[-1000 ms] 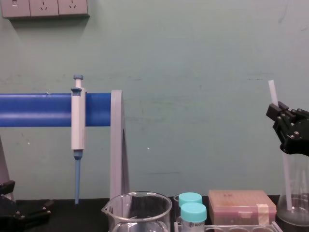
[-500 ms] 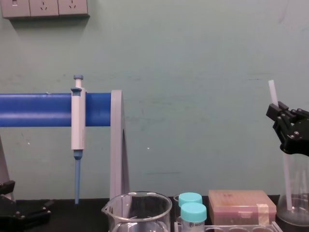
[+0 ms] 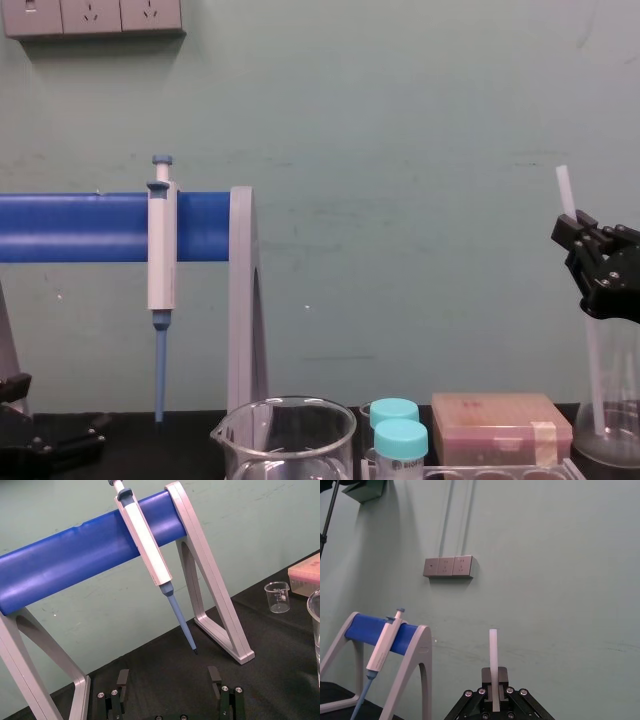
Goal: Pick up the stirring rod with one hand, then place it down.
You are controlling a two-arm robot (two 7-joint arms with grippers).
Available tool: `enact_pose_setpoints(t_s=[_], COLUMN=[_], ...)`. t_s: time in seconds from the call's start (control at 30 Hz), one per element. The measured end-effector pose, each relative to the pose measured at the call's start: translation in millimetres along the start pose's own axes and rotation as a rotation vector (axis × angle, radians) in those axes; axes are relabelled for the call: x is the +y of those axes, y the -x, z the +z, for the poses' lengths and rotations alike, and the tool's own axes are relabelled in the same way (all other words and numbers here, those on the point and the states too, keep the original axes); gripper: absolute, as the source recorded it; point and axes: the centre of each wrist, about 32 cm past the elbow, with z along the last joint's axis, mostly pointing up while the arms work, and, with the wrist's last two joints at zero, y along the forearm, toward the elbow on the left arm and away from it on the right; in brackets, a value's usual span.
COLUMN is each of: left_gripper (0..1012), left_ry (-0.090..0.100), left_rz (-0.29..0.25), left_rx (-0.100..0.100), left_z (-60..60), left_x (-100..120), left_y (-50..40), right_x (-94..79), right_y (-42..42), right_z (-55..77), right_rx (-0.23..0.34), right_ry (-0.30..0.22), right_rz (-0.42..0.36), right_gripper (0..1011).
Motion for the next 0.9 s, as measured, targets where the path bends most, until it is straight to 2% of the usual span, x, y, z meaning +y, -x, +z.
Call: enact_pose_setpoints(t_s=[0.9], left_gripper=[1000], left_ry=[0.000], left_rz=[0.000], left_rx=[0.000], left_z=[0.0], left_x=[0.0], left_y=[0.0], right_x=[0.0], right_y=[0.0], right_z=[0.0], right_rx=[0.000], right_ry=[0.000], right_rz=[0.000], right_gripper=[66])
